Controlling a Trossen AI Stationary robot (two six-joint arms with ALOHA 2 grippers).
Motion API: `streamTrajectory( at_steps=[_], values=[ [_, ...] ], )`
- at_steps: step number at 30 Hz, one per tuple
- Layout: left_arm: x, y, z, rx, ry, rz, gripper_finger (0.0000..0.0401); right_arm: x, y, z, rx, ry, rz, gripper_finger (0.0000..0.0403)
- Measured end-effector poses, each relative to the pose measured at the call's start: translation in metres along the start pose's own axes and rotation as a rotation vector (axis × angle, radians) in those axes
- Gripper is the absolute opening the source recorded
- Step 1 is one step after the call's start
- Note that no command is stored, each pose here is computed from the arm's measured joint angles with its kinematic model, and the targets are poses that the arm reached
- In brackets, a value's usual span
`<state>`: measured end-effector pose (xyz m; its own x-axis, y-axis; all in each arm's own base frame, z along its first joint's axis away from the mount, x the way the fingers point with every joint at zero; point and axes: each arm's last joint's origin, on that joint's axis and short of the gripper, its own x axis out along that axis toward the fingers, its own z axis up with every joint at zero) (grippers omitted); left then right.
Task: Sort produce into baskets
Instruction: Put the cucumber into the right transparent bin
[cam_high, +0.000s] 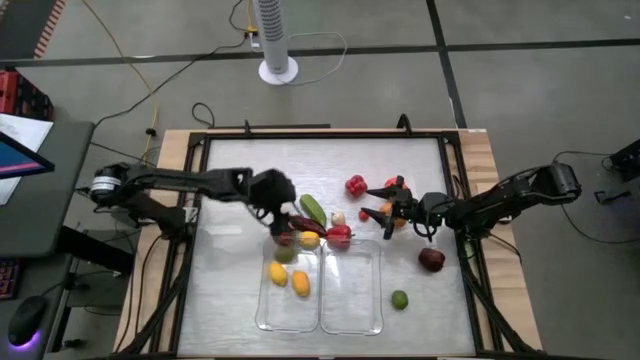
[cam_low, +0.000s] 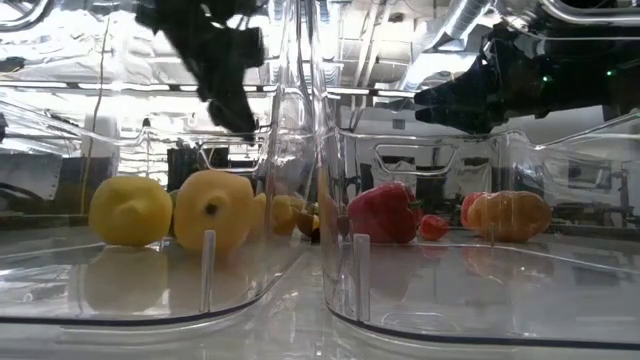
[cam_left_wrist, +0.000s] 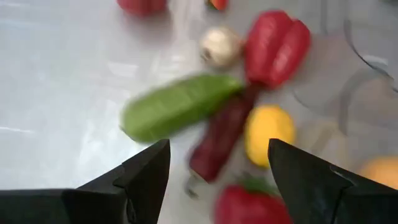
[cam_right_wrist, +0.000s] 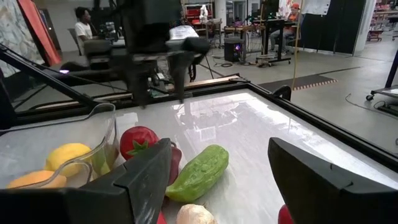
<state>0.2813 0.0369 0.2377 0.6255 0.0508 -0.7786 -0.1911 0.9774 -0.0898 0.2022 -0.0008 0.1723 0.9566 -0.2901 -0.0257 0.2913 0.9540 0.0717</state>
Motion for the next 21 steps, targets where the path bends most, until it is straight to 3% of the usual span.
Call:
streamTrajectory(
  at_steps=[9,15,21],
  values=[
    [0.035,0.026,0.036,0.196,0.206,0.017,0.0255,0.000,0.000,-0.001,-0.005,0.007,0.010,0.0297],
    [0.061,0.027,0.040,0.400,0.268,-0.028,0.0255,0.000,0.001,-0.001,-0.005,0.008,0.024,0.0297],
    [0.085,0.031,0.038,0.502,0.274,-0.031,0.0255,0.000,0.001,0.000,-0.012,0.006,0.025,0.0297]
  ],
)
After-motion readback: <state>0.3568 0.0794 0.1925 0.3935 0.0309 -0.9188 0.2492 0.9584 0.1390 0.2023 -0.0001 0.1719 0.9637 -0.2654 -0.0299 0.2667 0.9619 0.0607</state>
